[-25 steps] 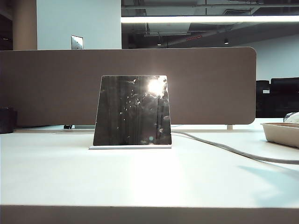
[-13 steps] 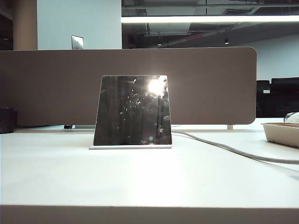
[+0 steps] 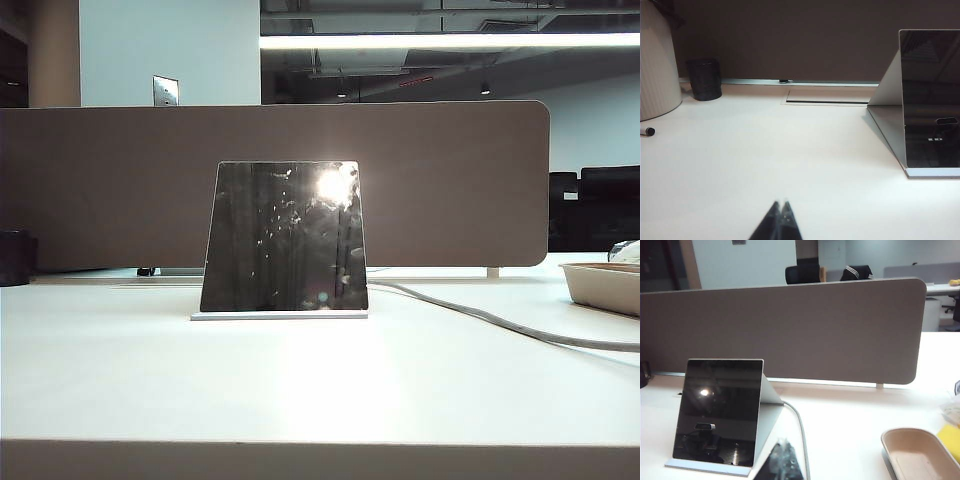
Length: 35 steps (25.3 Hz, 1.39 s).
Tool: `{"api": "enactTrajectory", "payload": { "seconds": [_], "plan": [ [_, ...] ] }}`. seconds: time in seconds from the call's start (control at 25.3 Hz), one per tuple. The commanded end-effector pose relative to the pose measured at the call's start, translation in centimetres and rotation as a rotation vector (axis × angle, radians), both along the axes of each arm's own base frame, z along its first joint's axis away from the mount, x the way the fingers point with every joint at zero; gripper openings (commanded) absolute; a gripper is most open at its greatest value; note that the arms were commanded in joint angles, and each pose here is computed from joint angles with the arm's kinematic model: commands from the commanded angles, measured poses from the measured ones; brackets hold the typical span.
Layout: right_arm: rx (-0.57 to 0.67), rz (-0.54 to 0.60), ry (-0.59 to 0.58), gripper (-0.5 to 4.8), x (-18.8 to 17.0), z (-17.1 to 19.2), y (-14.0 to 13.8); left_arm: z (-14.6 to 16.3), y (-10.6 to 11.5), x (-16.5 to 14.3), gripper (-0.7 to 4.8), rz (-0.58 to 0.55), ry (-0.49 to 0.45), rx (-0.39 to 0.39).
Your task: Push the base of the mirror on the table to move it forward for a short distance.
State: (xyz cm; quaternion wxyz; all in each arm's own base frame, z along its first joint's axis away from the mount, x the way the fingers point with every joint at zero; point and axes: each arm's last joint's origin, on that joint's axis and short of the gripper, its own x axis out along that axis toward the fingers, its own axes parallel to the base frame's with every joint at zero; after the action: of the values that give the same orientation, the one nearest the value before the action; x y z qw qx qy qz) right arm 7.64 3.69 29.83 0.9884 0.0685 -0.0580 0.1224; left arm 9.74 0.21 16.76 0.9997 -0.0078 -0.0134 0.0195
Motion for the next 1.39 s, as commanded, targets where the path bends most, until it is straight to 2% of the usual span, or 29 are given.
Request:
{"api": "enactTrajectory", "payload": {
  "seconds": [0.04,0.87,1.15,1.23,1.39],
  "plan": [
    [0.006,-0.005,-0.012,-0.05,0.2,-0.4,0.1,0.1,0.0,0.0,-0.01,-0.004,-0.009,0.004],
    [-0.096,-0.001,0.145,0.0,0.7,-3.1,0.4,0.1,0.0,0.0,-0.01,-0.003,-0.009,0.004],
    [-0.123,-0.012,0.148,0.0,0.7,-3.2,0.4,0.1,0.0,0.0,-0.01,-0.003,-0.009,0.004],
    [-0.185,-0.057,0.124,0.0,0.5,-3.2,0.1,0.1,0.0,0.0,-0.01,-0.003,-0.009,0.004],
    [-0.144,-0.134,0.073,0.0,0.3,-4.2,-1.3,0.1,0.0,0.0,-0.01,-0.003,-0.009,0.004]
  ]
}}
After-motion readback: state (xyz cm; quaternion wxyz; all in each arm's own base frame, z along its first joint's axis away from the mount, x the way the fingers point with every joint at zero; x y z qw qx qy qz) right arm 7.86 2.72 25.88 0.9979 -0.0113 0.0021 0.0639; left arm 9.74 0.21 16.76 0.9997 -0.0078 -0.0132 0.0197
